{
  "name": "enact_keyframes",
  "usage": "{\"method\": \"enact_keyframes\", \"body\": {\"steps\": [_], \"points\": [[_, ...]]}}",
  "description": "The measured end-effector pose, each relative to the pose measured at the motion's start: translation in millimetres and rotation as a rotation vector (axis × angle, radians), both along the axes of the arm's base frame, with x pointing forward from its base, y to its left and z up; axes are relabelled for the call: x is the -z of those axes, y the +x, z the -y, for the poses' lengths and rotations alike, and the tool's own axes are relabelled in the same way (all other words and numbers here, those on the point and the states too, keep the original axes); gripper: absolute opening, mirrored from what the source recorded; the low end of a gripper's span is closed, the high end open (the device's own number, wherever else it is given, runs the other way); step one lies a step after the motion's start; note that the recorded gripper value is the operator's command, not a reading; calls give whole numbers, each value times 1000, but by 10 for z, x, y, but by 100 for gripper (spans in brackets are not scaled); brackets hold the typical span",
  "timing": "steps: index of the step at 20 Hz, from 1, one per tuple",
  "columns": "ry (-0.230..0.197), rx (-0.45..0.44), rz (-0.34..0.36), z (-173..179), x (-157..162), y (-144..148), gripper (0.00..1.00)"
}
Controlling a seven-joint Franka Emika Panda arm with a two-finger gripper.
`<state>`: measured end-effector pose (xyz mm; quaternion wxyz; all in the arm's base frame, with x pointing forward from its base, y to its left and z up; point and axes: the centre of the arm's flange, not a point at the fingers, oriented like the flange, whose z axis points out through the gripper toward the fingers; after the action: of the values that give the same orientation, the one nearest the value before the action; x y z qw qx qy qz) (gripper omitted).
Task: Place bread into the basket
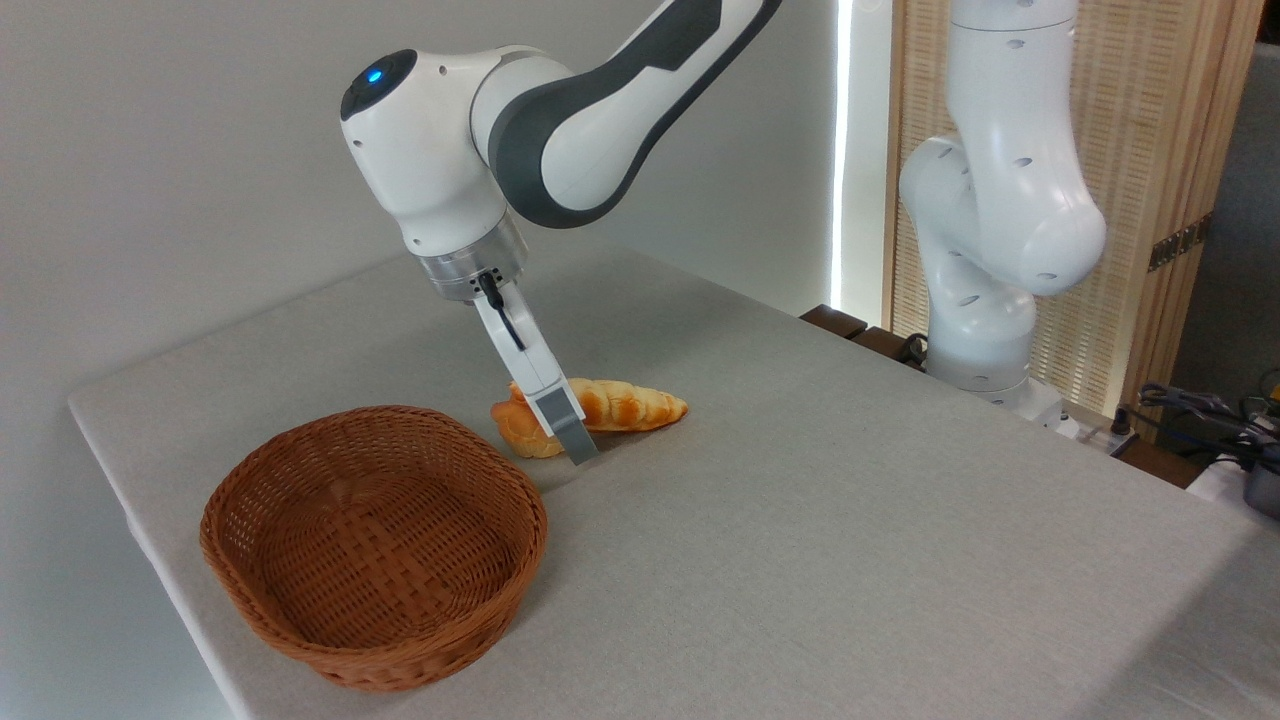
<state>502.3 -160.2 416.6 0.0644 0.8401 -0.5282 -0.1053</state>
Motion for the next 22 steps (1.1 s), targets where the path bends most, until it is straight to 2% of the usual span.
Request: {"method": "enact_keyframes", "body": {"steps": [13,17,19,22], "points": [[-19,-9,-3,20,-13,0,48],[-35,-18,0,29,-52,0,35],[-62,-31,16,36,-140,19,35],[-74,-35,36,29,-254,27,36]]}}
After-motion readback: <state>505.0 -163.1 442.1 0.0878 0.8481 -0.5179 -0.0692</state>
